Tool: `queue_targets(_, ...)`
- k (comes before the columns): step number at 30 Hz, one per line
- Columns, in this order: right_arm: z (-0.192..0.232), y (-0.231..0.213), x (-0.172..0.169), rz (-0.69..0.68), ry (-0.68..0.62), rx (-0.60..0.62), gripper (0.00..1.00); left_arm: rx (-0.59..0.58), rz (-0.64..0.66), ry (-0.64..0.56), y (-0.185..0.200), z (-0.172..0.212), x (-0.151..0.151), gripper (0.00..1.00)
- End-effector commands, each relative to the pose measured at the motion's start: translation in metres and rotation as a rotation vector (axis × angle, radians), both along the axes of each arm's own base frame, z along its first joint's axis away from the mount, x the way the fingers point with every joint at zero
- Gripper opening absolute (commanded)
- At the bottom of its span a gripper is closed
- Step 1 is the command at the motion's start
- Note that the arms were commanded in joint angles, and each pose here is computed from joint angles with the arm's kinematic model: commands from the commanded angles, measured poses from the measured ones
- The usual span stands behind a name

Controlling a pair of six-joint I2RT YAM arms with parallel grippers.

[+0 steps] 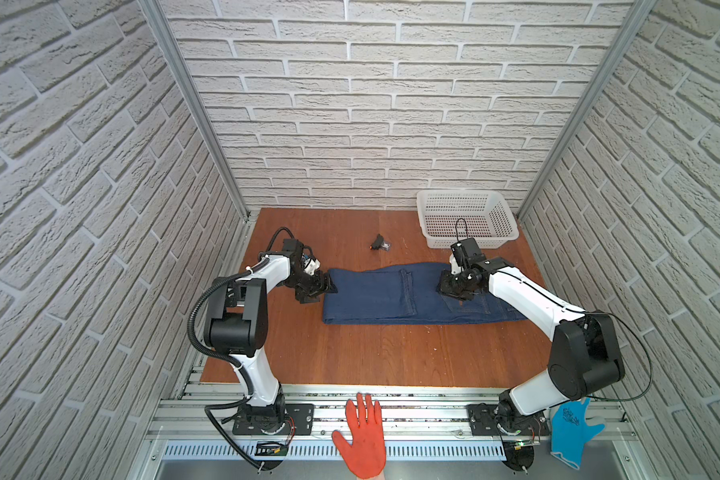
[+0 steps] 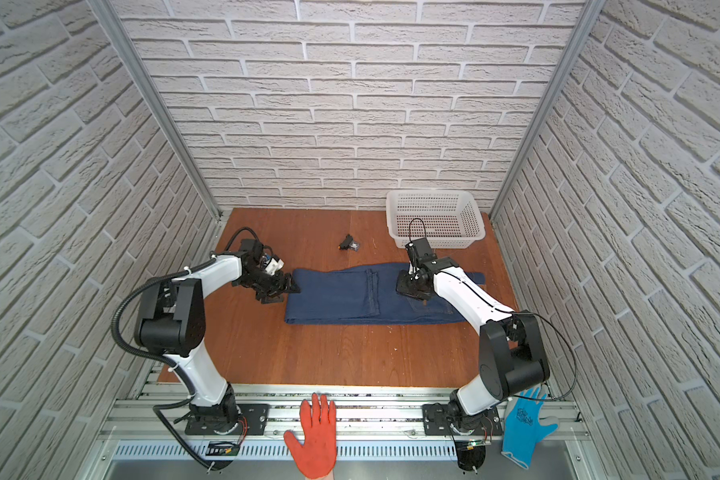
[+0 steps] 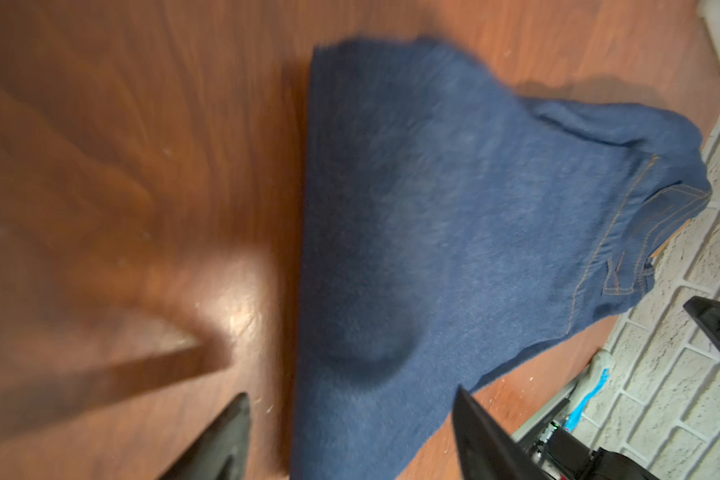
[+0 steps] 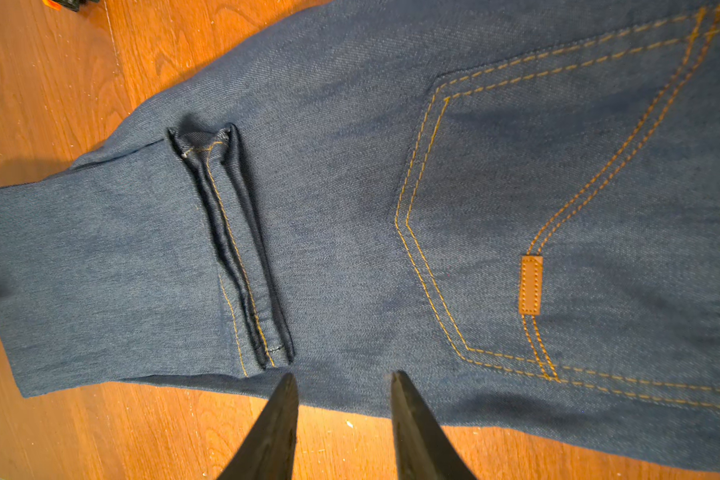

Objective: Fold and stack the trousers

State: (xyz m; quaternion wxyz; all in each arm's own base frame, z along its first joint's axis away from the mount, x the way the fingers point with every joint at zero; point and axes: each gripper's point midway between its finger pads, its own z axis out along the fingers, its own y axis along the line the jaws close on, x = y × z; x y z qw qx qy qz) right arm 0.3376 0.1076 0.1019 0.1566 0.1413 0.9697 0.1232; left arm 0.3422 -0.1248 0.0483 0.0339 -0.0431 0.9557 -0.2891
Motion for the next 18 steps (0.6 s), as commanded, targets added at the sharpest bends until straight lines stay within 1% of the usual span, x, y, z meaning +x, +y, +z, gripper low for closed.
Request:
queue_targets(1, -0.002, 0.002, 0.0, 0.009, -0.016, -0.004, 0.39, -0.045, -0.032, 0.014, -0.015, -0.009, -0.003, 0.66)
queue_targets(3, -0.005, 0.001, 0.0, 0.007, -0.007, -0.007, 0.39, -0.041, -0.052, 0.035, -0.021, -0.013, -0.009, 0.59)
queue_targets(5, -0.006, 0.001, 0.0, 0.007, -0.006, -0.008, 0.39, -0.033, -0.052, 0.041, -0.021, -0.015, -0.011, 0.49)
queue_targets(9, -0.005, 0.001, 0.001, 0.008, -0.009, -0.009, 0.39, -0.008, -0.039, 0.038, -0.014, -0.015, -0.011, 0.2)
queue_targets(11, -0.004, 0.002, 0.001, 0.008, -0.011, -0.009, 0.39, 0.002, -0.028, 0.029, -0.009, -0.013, -0.009, 0.09)
queue_targets(13, -0.004, 0.002, 0.002, 0.006, -0.012, -0.008, 0.39, 0.015, -0.024, 0.03, -0.006, -0.013, -0.008, 0.01)
queue_targets(18, -0.004, 0.001, 0.002, -0.001, -0.013, -0.011, 0.39, 0.059, 0.007, 0.008, 0.01, -0.009, -0.004, 0.0)
